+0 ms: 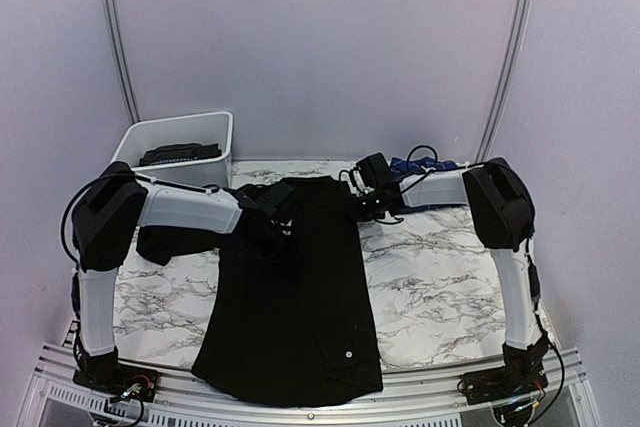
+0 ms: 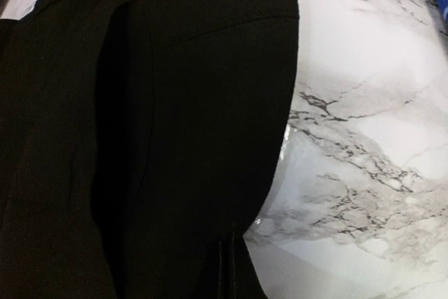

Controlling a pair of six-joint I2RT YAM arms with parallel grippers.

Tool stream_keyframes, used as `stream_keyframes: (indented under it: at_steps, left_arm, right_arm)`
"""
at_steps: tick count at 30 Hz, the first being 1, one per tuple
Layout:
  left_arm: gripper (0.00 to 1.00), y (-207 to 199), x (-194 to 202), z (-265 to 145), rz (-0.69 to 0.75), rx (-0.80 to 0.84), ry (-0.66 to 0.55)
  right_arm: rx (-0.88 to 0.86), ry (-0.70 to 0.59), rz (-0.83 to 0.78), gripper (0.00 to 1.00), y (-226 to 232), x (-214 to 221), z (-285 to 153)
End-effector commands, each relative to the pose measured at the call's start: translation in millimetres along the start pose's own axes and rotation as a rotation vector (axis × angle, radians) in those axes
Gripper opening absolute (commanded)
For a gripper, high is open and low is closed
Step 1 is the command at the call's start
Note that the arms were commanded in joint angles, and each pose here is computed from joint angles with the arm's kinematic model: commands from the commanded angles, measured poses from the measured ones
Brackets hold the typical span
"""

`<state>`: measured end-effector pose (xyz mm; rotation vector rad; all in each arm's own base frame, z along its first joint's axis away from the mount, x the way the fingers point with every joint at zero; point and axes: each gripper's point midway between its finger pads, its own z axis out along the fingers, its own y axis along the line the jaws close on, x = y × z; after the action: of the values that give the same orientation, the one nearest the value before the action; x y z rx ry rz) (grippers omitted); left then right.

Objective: Fold and stack the long sleeve shirts
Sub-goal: Move the 1/3-folded shirt to the center of the board.

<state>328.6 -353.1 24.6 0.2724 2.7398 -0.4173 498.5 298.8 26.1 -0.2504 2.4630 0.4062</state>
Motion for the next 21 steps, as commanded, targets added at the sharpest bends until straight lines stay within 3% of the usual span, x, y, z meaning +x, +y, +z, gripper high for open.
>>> stream_keyframes:
  at_steps: [1, 6, 12, 18, 21]
  left_arm:
    - [0.40, -24.1, 5.1, 13.6, -0.018, 0.010, 0.013]
    - [0.40, -60.1, -0.8, 22.5, -0.035, 0.044, -0.012]
    - [0.43, -61.1, -21.1, 8.7, -0.054, 0.042, -0.071]
    - [0.48, -41.3, -51.9, -50.2, -0.062, 0.039, -0.180]
    - [0.48, -8.7, -55.4, -78.3, -0.093, -0.014, -0.224]
  right_arm:
    - [0.097, 0.016, 0.008, 0.00, -44.5, -5.5, -5.0]
    - [0.123, 0.003, 0.029, 0.00, -78.1, -17.0, -15.1]
    - [0.123, 0.002, 0.015, 0.02, -80.5, -24.6, -25.5]
    - [0.114, -0.057, -0.001, 0.39, -69.3, -49.9, -56.2]
    - [0.113, -0.092, -0.014, 0.42, -58.2, -62.4, -72.8]
